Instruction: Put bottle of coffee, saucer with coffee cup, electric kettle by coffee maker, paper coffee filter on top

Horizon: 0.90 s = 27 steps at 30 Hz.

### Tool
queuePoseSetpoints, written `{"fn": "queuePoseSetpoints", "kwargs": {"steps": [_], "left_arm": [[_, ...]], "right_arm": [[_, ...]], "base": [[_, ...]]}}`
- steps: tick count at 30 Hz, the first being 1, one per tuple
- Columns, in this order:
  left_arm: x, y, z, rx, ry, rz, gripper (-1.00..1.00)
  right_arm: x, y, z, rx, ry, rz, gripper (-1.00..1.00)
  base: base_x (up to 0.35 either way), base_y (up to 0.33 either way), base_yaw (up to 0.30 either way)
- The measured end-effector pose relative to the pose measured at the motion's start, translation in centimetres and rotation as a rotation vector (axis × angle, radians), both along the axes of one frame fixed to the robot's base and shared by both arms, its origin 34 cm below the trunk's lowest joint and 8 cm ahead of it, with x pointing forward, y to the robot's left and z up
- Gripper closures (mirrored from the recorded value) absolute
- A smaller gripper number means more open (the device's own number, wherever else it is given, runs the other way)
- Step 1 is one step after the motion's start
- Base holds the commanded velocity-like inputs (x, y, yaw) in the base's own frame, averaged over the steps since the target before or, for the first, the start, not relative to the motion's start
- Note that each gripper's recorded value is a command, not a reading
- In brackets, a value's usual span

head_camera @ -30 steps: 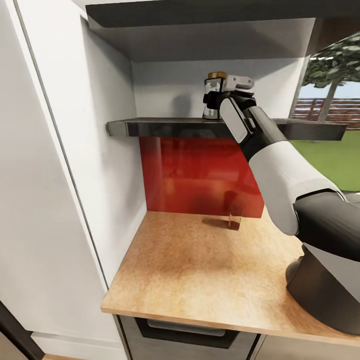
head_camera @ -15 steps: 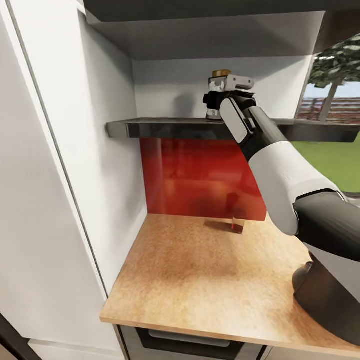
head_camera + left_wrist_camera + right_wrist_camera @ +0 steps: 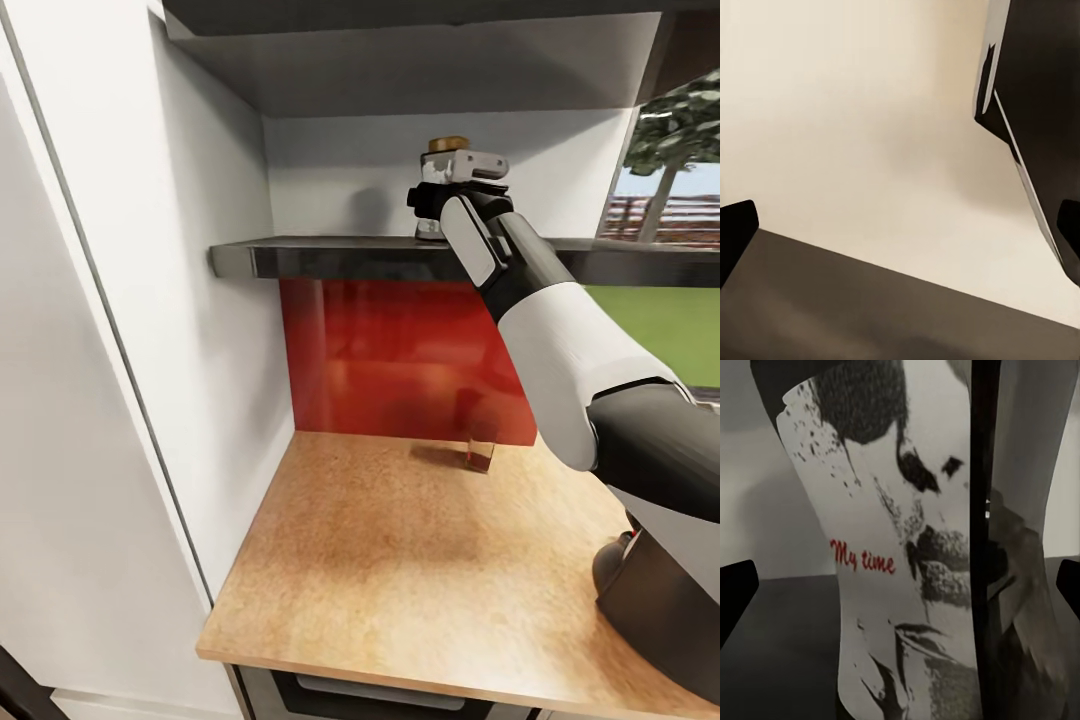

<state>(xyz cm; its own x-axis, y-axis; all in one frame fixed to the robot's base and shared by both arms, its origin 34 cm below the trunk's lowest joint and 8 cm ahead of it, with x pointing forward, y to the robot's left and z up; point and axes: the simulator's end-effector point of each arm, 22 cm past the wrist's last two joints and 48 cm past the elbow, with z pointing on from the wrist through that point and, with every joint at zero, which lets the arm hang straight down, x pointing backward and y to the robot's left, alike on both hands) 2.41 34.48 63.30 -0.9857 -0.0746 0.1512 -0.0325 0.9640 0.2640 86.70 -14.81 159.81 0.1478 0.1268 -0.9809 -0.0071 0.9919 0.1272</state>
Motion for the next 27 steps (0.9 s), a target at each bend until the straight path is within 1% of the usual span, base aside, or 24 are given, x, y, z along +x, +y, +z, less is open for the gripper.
{"fn": "queuePoseSetpoints", "kwargs": {"steps": [18, 26, 27], "left_arm": [[-0.03, -0.02, 0.0, -0.001, 0.0, 0.0, -1.0], [-0.02, 0.0, 0.0, 0.0, 0.0, 0.0, -1.0], [-0.02, 0.0, 0.0, 0.0, 0.0, 0.0, -1.0]], "right_arm": [[0.02, -0.21, -0.01, 0.0, 0.001, -0.003, -1.0], [0.06, -0.34, -0.03, 0.0, 0.001, -0.005, -1.0], [0.06, -0.34, -0.03, 0.0, 0.001, -0.005, 1.0]], "base": [[0.051, 0.0, 0.0], [0.012, 0.0, 0.0], [0.0, 0.0, 0.0]]}}
